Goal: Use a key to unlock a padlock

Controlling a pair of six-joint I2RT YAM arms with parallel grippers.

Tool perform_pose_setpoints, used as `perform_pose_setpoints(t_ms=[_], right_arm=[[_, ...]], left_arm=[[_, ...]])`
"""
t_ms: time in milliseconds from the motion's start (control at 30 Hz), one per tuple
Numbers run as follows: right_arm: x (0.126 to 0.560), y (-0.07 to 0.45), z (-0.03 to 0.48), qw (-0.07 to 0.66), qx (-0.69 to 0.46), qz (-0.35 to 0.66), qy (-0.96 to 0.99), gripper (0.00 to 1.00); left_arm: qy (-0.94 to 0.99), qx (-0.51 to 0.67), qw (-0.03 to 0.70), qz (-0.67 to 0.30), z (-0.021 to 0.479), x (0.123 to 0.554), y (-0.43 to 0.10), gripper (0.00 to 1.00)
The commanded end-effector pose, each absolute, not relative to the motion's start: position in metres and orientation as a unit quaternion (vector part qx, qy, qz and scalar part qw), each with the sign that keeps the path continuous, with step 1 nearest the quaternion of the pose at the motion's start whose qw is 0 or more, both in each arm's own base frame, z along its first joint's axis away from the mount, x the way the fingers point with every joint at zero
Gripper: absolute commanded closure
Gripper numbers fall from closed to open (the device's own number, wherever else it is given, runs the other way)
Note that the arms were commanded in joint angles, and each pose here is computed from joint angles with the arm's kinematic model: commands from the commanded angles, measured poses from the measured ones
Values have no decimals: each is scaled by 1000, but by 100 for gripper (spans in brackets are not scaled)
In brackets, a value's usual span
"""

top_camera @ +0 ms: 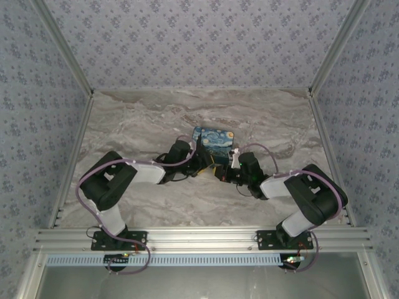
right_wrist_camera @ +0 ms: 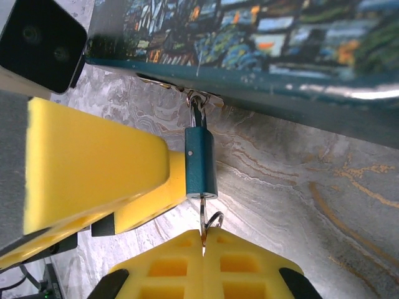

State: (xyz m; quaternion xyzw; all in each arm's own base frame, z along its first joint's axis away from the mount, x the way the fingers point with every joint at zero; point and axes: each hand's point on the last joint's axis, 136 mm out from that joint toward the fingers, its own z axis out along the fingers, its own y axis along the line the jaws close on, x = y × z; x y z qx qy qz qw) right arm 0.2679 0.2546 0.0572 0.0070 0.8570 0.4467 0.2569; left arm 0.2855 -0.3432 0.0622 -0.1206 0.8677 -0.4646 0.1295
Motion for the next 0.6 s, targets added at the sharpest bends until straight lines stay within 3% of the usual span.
perform_pose_setpoints(t_ms=[0,267,567], right_arm=[[272,260,75,255,28,476,841,100],[274,261,77,242,54,486,838,100],[278,262,83,236,82,500,829,100]], left_arm=[[843,-161,148,-491,76,293,-337,42],[814,-185,136,-533,82,292,-343,47],[794,-207,108,-561,75,290,-355,59]])
